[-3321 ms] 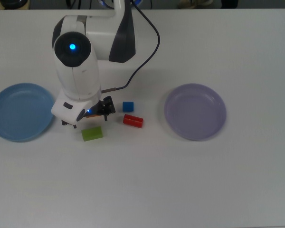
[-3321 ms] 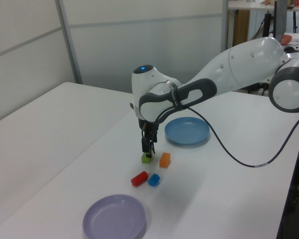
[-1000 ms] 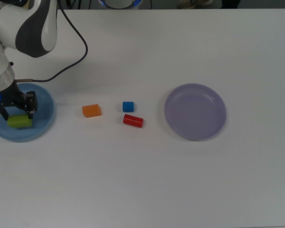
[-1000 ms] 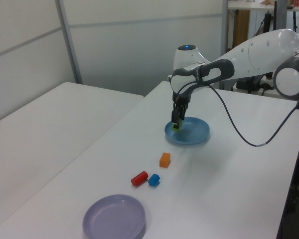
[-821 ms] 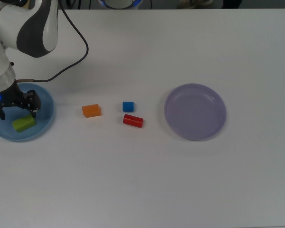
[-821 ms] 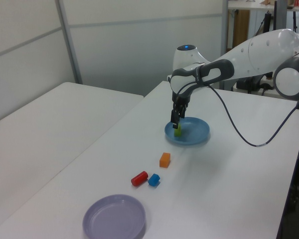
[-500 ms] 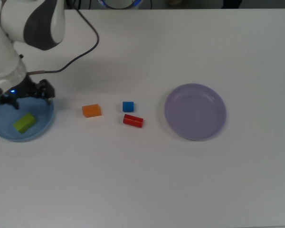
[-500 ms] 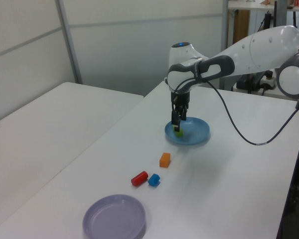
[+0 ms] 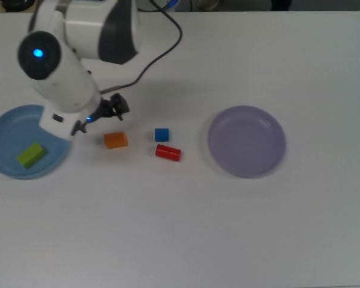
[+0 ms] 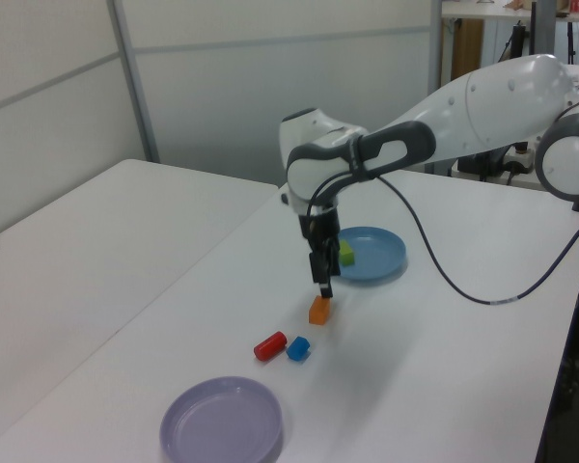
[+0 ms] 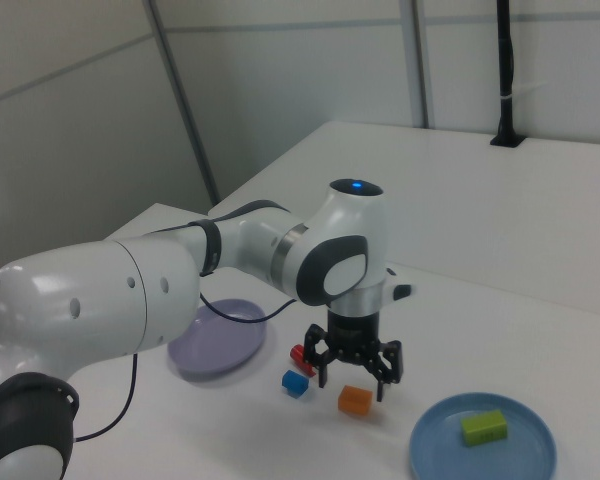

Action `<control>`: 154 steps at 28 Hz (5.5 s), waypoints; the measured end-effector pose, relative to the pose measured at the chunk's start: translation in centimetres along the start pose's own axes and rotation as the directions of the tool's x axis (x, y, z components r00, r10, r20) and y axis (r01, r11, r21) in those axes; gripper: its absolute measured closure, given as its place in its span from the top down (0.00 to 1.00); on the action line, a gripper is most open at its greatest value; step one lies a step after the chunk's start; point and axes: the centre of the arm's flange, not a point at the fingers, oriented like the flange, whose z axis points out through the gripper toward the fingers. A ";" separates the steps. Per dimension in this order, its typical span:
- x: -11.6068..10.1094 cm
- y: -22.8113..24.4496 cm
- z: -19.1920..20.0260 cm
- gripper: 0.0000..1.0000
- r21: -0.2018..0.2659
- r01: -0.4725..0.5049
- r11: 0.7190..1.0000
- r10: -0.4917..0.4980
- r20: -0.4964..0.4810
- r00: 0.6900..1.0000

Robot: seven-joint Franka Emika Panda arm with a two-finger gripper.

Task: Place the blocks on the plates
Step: 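Lower the gripper onto the orange block and grasp it, then carry the orange block to the light blue plate and release it, then move the gripper to the red block and lower around it, then grasp the red block and carry it over the lavender plate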

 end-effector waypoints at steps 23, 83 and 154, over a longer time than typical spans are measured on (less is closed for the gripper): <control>2.0 -0.9 3.3 0.78 -0.018 -0.036 0.999 0.036 -0.006 0.999; -6.5 13.7 -0.1 1.00 0.028 -0.206 0.978 0.207 -0.131 0.969; 8.8 -13.7 5.0 1.00 -0.090 -0.501 0.861 0.477 -0.204 0.855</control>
